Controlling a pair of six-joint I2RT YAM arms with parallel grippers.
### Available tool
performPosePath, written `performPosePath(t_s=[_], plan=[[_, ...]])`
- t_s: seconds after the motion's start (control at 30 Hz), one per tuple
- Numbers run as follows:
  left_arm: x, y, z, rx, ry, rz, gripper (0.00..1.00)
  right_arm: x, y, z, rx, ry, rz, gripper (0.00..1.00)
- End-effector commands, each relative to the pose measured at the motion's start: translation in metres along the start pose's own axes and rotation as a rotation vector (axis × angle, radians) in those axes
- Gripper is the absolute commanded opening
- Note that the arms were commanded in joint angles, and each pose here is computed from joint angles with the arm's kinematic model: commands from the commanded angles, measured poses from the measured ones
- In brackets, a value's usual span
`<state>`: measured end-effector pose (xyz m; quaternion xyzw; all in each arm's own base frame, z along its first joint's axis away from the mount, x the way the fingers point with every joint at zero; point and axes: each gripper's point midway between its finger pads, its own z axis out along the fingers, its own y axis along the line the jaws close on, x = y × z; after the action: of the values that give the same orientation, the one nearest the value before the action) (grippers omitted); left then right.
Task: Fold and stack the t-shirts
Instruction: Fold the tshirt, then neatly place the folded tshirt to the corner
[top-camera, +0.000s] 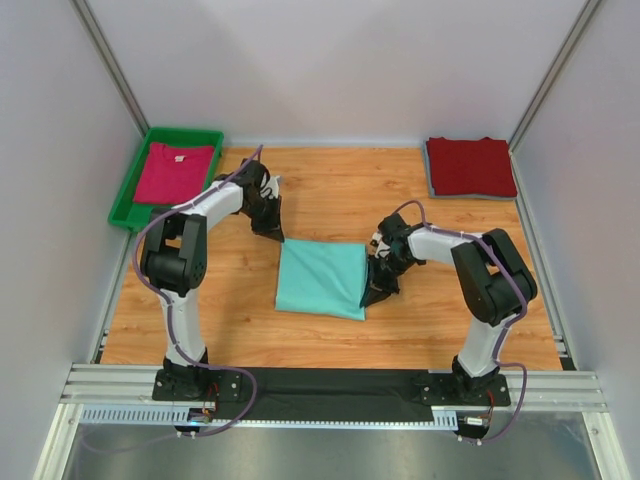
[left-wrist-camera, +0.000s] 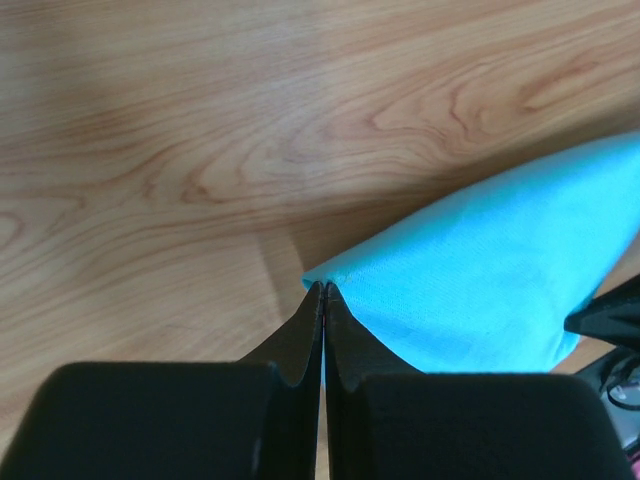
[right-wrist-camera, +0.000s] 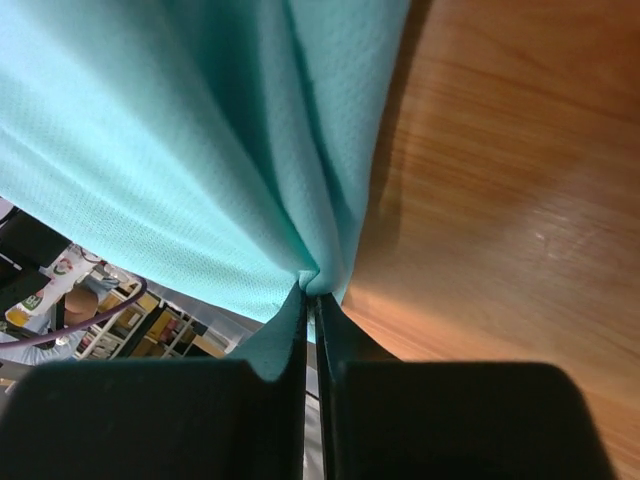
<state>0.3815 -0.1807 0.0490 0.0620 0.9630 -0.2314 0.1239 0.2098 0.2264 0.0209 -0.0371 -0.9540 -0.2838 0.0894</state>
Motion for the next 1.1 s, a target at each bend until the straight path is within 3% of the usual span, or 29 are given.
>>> performPosePath(t_s=[0.0, 0.17, 0.27, 0.3, 0.4, 0.53, 0.63, 0.7, 0.87, 1.07], plan=[[-0.020, 0.010, 0.005, -0.065, -0.055, 0.000, 0.00, 0.008, -0.016, 0.001, 0.055, -0.008, 0.016, 0.00], [-0.027, 0.013, -0.002, -0.099, -0.057, 0.008, 0.00, 0.008, -0.015, -0.001, 0.051, -0.014, 0.002, 0.00], [-0.030, 0.007, -0.026, -0.118, -0.101, 0.023, 0.55, -0.003, -0.001, -0.017, 0.049, -0.071, -0.031, 0.23], [-0.032, 0.004, -0.035, -0.125, -0.120, 0.027, 0.61, -0.004, 0.003, -0.022, 0.051, -0.081, -0.037, 0.35], [-0.035, -0.005, -0.077, -0.165, -0.178, 0.045, 0.77, -0.009, 0.011, -0.044, 0.081, -0.124, -0.070, 0.51], [-0.028, -0.027, -0.133, -0.204, -0.275, 0.148, 0.78, -0.012, 0.002, -0.071, 0.149, -0.189, -0.066, 0.62], [0.001, -0.061, -0.144, -0.213, -0.311, 0.311, 0.77, -0.015, -0.013, -0.088, 0.136, -0.264, -0.018, 0.71], [0.033, -0.089, -0.128, -0.234, -0.306, 0.463, 0.77, -0.016, -0.020, -0.098, 0.105, -0.313, 0.013, 0.77], [0.119, -0.152, -0.104, -0.198, -0.317, 0.768, 0.77, -0.015, -0.026, -0.110, 0.084, -0.351, 0.020, 0.81], [0.194, -0.194, -0.047, -0.288, -0.242, 1.069, 0.78, -0.013, -0.037, -0.120, 0.064, -0.379, 0.070, 0.82]])
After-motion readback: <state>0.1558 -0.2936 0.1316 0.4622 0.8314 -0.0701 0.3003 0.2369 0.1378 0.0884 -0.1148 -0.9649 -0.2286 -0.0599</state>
